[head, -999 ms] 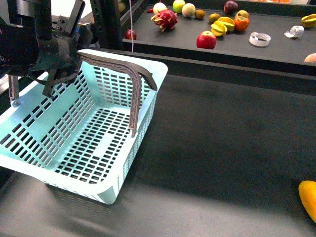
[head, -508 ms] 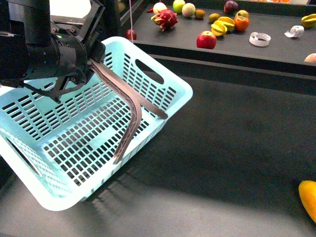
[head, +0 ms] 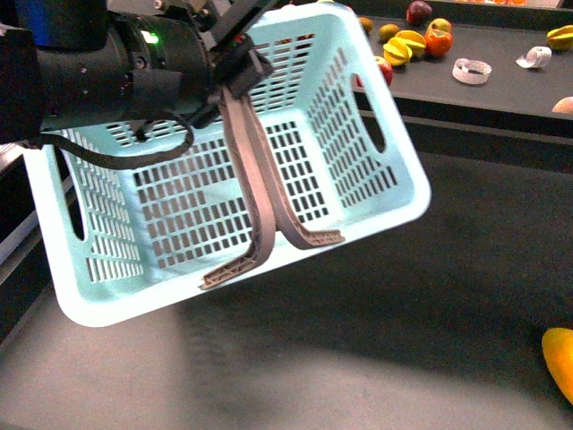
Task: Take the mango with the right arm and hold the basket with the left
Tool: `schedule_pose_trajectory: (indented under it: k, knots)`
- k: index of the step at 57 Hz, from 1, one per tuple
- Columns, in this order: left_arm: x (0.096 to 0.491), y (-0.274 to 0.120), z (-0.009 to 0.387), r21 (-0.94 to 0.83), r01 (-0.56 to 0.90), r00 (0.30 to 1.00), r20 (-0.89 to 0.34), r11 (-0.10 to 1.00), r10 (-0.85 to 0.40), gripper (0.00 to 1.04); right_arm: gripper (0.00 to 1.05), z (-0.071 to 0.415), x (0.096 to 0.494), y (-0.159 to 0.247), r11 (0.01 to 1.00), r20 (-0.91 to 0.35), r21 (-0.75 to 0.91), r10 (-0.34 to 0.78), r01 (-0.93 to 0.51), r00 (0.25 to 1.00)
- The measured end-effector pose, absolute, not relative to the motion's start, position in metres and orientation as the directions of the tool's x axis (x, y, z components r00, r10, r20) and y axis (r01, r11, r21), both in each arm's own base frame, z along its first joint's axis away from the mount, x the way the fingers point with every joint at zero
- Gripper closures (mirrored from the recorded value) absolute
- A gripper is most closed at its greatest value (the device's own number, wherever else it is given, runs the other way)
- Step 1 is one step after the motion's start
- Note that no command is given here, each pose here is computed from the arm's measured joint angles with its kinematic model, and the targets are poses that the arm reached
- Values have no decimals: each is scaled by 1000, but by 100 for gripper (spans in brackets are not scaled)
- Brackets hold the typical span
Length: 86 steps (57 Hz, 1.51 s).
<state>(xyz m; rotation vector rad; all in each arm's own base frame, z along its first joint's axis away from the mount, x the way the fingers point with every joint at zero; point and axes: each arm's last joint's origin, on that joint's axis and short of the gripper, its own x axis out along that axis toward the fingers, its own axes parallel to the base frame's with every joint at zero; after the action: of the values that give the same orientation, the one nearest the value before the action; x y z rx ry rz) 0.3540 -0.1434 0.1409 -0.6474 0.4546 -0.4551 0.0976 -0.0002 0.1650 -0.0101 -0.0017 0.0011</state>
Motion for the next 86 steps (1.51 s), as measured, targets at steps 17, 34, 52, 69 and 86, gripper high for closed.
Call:
schedule_pose_trajectory:
  k: [17, 34, 52, 69, 86]
  knots:
    - [329, -189, 139, -580, 481, 659, -255, 658, -707, 99, 8, 165, 98, 0, 1000, 2, -10, 1, -1, 1000]
    - [315, -212, 147, -549, 582, 583, -233, 600, -779, 99, 8, 165, 98, 0, 1000, 2, -10, 1, -1, 1000]
    - [312, -215, 165, -539, 591, 587, -223, 600, -779, 99, 8, 165, 98, 0, 1000, 2, -10, 1, -1, 1000]
    - [308, -219, 169, -538, 594, 573, -239, 599, -783, 99, 8, 165, 98, 0, 1000, 2, -10, 1, -1, 1000]
    - [306, -221, 171, -528, 580, 600, -239, 621, -764, 99, 8, 165, 98, 0, 1000, 2, -10, 1, -1, 1000]
